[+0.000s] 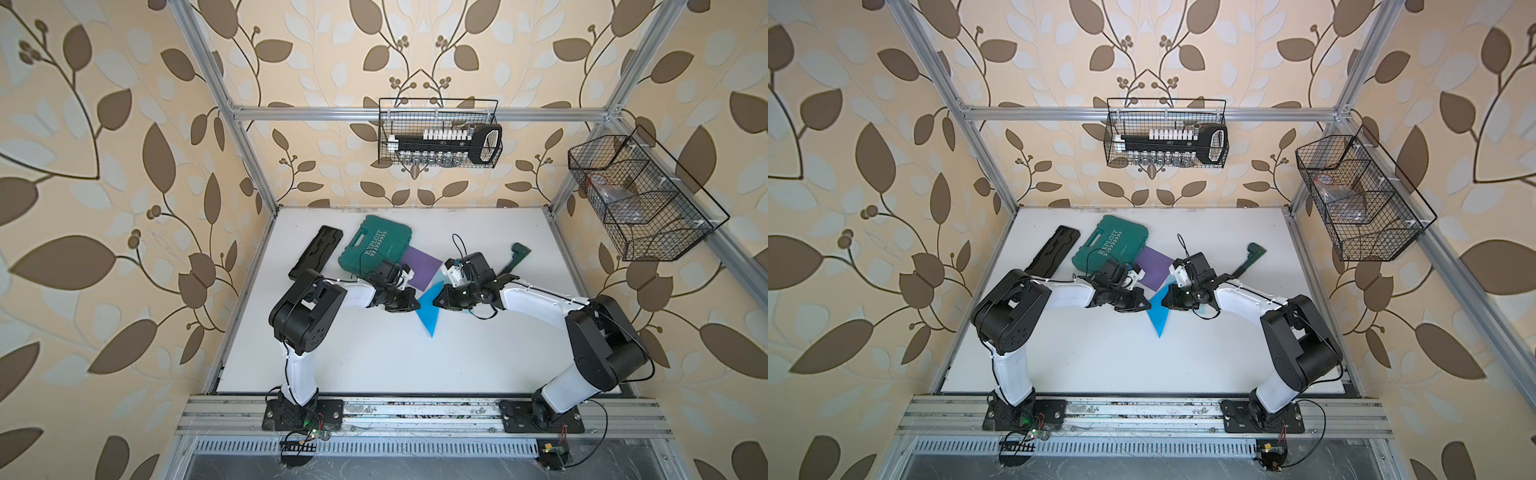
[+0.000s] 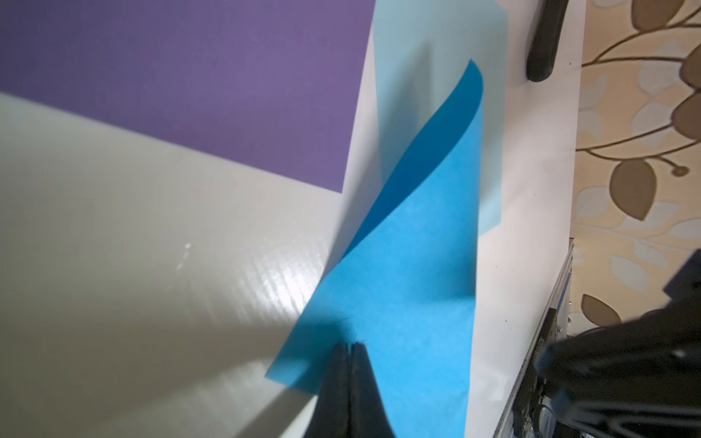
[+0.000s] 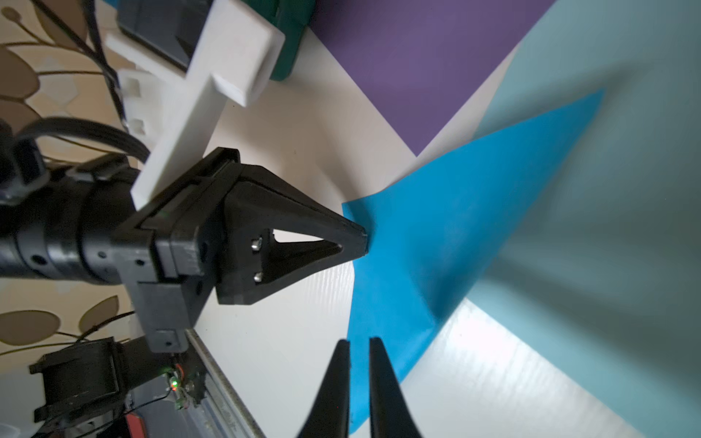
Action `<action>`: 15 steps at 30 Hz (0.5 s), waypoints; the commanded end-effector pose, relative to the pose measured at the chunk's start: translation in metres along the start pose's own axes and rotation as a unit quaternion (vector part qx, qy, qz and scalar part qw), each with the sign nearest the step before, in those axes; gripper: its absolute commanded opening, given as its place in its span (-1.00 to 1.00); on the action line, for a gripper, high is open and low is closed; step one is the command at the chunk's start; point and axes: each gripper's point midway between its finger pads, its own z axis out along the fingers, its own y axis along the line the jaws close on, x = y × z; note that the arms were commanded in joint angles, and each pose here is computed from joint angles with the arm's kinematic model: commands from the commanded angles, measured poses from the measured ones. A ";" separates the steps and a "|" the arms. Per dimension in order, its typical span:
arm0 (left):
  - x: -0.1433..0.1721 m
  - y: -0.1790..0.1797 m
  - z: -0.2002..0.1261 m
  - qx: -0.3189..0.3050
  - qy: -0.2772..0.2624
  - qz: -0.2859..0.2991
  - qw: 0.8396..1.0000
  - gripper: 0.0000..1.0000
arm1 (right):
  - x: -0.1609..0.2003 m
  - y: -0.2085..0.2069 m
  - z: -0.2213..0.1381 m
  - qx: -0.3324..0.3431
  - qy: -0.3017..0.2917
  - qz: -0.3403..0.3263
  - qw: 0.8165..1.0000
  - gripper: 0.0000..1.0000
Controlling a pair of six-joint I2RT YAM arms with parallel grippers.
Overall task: Fold the square paper diagonally
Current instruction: Place the paper at the center of the board.
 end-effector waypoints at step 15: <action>0.017 0.021 0.004 -0.051 0.027 -0.004 0.998 -1.00 | 0.013 -0.025 0.042 0.061 0.054 0.014 0.997 -1.00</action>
